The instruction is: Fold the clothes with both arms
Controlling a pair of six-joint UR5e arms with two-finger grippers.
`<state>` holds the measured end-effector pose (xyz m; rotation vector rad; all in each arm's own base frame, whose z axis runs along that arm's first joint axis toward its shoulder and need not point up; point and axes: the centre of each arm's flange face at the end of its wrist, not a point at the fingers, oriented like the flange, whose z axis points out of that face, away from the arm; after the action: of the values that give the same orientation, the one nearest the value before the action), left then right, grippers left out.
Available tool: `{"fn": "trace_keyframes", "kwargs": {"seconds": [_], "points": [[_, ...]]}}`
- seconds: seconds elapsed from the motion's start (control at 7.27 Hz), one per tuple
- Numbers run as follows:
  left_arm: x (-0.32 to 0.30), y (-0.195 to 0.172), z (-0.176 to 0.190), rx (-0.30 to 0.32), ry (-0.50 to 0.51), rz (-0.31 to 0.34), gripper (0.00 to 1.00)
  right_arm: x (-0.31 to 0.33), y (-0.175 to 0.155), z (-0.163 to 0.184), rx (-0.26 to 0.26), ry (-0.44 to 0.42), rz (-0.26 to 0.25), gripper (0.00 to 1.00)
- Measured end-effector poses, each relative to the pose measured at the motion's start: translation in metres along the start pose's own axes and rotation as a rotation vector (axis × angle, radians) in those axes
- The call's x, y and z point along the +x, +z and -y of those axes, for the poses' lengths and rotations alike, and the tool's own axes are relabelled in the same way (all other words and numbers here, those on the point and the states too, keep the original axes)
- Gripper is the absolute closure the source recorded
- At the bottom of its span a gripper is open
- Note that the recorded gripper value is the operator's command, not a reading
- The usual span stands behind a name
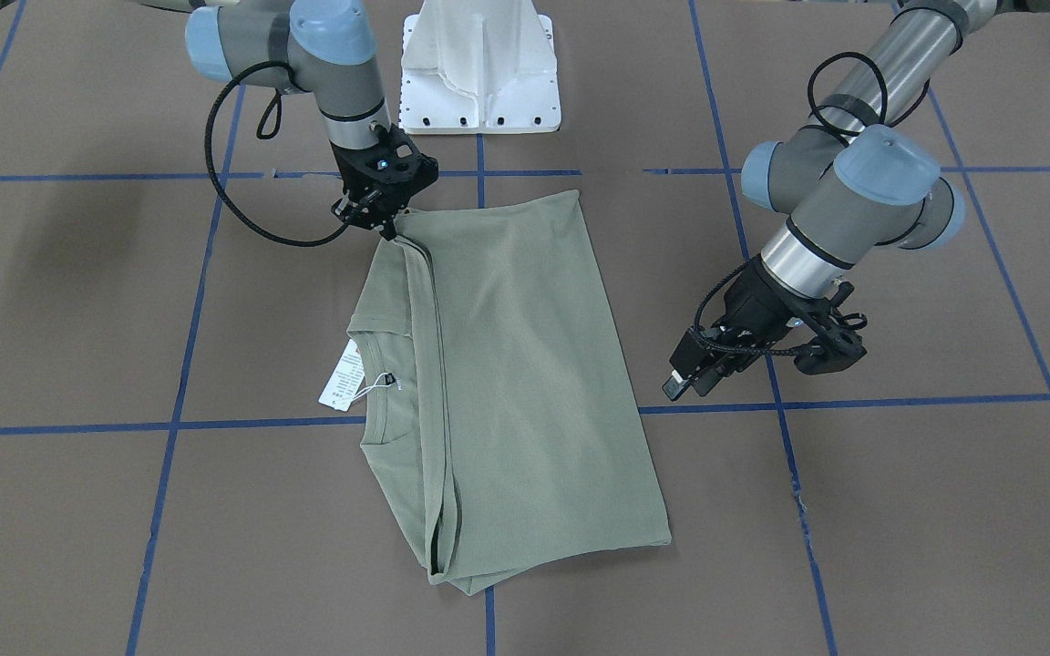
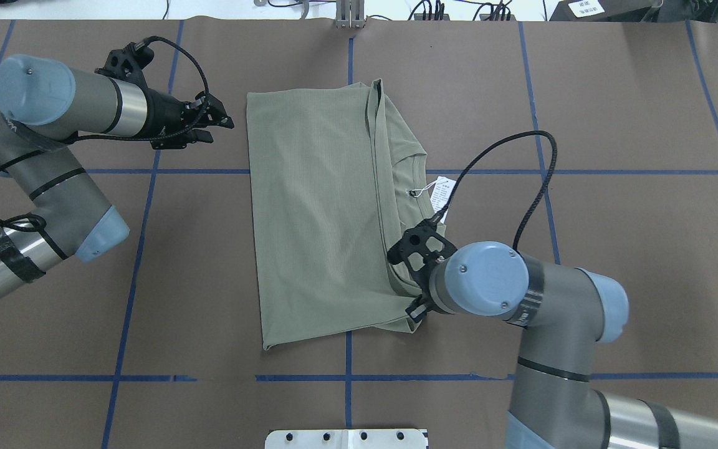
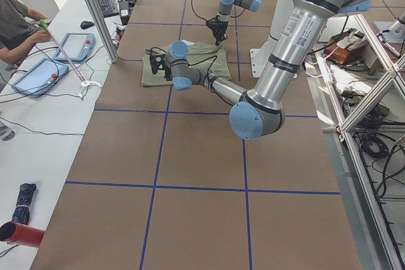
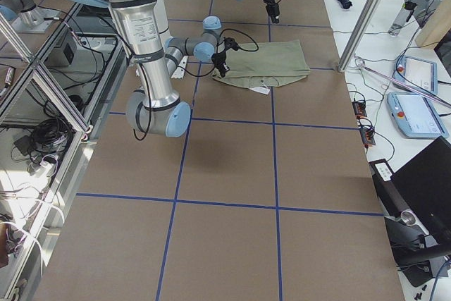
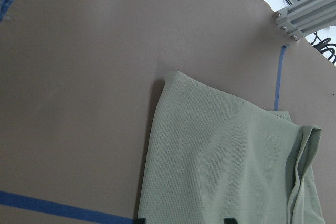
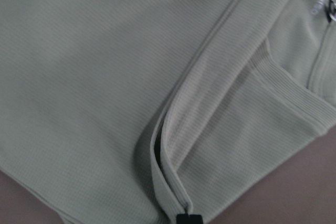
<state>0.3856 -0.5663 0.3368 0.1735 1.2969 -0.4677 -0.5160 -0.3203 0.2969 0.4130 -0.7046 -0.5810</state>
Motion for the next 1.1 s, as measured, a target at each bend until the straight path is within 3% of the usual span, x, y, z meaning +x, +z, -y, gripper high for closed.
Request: {"fn": "trace_keyframes", "kwargs": {"seconds": [0.14, 0.28, 0.41, 0.83, 0.96, 1.1], "points": [[0.001, 0.0, 0.0, 0.0, 0.001, -0.002, 0.42, 0.014, 0.001, -0.027, -0.015, 0.053, -0.021, 0.5], [0.002, -0.001, 0.0, 0.001, 0.001, -0.002, 0.42, 0.008, 0.002, -0.046, -0.019, 0.129, -0.032, 0.11], [0.002, -0.001, 0.0, 0.001, 0.001, -0.003, 0.42, -0.004, 0.003, -0.055, -0.012, 0.19, -0.038, 0.0], [0.003, -0.002, 0.0, 0.001, 0.002, -0.005, 0.42, -0.015, -0.005, -0.048, 0.016, 0.26, -0.024, 0.0], [0.002, -0.002, 0.0, 0.001, 0.002, -0.004, 0.42, -0.02, -0.012, -0.038, 0.037, 0.357, -0.01, 0.0], [0.002, -0.002, 0.0, 0.001, 0.001, -0.004, 0.42, -0.024, -0.017, -0.03, 0.051, 0.537, 0.006, 0.01]]}}
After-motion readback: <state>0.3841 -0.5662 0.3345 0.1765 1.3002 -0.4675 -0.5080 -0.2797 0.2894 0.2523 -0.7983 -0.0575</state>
